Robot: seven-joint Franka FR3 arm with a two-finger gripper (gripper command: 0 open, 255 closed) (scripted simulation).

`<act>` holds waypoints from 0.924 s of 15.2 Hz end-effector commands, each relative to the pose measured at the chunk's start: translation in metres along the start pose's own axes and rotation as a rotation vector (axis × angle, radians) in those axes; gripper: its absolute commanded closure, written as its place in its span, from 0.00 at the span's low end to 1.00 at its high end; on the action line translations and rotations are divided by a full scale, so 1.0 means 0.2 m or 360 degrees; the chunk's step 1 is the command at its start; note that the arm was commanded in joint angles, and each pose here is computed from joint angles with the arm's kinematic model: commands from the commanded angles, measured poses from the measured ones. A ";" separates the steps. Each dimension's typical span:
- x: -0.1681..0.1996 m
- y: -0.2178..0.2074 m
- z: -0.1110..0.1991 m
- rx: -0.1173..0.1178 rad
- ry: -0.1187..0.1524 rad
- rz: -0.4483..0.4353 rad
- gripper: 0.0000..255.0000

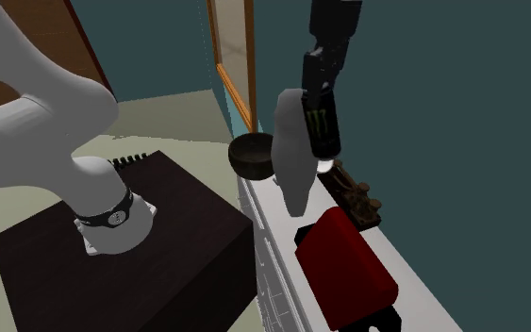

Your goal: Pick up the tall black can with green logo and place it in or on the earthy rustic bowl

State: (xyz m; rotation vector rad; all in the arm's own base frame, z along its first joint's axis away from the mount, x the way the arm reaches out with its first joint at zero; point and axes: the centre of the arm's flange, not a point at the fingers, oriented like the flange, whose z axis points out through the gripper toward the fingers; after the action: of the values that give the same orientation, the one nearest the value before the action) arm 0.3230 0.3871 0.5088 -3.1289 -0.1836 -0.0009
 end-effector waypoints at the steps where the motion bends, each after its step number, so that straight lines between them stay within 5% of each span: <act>1: -0.13 -0.02 -0.03 0.0000 0.0000 0.0002 1.00; 14: -0.95 -0.17 -0.13 0.0000 0.0000 0.0002 1.00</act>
State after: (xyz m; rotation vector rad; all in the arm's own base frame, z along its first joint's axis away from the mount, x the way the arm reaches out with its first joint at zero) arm 0.1435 0.3970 0.5359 -3.1288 -0.1834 -0.0019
